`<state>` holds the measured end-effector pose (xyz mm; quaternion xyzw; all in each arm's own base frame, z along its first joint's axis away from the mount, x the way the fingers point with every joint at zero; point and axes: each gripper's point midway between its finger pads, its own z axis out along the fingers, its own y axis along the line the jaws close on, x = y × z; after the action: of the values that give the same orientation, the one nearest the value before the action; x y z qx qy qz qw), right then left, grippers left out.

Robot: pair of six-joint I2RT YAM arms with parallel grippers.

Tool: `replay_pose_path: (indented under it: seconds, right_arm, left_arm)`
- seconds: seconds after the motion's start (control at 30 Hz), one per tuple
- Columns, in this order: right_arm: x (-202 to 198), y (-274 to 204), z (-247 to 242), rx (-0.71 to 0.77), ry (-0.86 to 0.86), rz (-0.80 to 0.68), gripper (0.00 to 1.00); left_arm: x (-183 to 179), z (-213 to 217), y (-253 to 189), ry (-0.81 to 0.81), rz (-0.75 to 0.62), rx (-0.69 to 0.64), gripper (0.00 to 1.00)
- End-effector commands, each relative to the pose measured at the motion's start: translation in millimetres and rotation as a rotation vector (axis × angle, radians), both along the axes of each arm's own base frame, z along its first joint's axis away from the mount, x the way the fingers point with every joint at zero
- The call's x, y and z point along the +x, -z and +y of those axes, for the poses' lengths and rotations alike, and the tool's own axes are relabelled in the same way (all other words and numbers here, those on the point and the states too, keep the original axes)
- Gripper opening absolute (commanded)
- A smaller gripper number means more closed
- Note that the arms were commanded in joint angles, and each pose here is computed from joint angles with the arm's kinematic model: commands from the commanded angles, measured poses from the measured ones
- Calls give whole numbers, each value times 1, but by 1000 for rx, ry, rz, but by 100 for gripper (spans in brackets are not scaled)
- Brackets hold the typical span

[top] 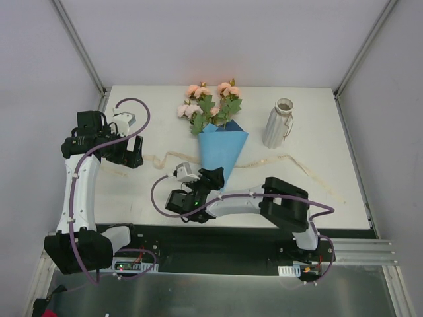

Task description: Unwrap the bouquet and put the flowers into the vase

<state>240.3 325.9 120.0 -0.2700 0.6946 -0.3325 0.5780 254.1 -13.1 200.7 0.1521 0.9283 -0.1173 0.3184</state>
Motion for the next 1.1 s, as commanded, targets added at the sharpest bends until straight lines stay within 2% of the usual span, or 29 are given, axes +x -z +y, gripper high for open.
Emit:
replay_pose_path:
  seconds: [0.0, 0.13, 0.17, 0.3, 0.33, 0.47, 0.63, 0.73, 0.8, 0.83, 0.9, 0.93, 1.0, 1.07]
  right_arm:
    - [2, -70, -25, 234, 70, -164, 56]
    - [-5, -113, -31, 470, 12, -245, 34]
    - [-8, -124, -36, 325, -20, -234, 33]
    - [-27, -131, -32, 418, -59, -219, 36]
    - [-28, -130, -34, 439, -49, -210, 41]
    - [-32, -130, -51, 542, -13, -186, 43]
    - [-37, -153, -87, 741, 9, -200, 47]
    - [-40, -162, -103, 807, 22, -197, 49]
    - [-42, -167, -111, 826, 24, -193, 53]
    - [-43, -169, -109, 821, 18, -190, 66]
    - [-48, -166, -97, 656, -13, -157, 82]
    - [-51, -167, -93, 603, -34, -147, 93]
    - [-64, -164, -82, 511, -77, -108, 98]
    - [-76, -154, -78, 475, -102, -61, 100]
  left_arm:
    - [2, -6, -16, 11, -42, -28, 99]
    - [2, -5, -19, 9, -56, -20, 99]
    - [1, -6, -19, 10, -54, -21, 99]
    - [2, -7, -22, 6, -62, -28, 99]
    - [1, -8, -22, 6, -60, -31, 99]
    - [1, -7, -27, 5, -78, -21, 99]
    - [1, -6, -33, 0, -98, -20, 99]
    - [1, -8, -37, 0, -109, -27, 99]
    - [0, -9, -39, 3, -113, -33, 99]
    - [0, -9, -39, 2, -113, -34, 99]
    - [0, -10, -39, 5, -114, -34, 99]
    - [0, -9, -39, 4, -114, -34, 99]
    - [0, -10, -38, 7, -110, -35, 99]
    - [-1, -11, -38, 9, -110, -40, 99]
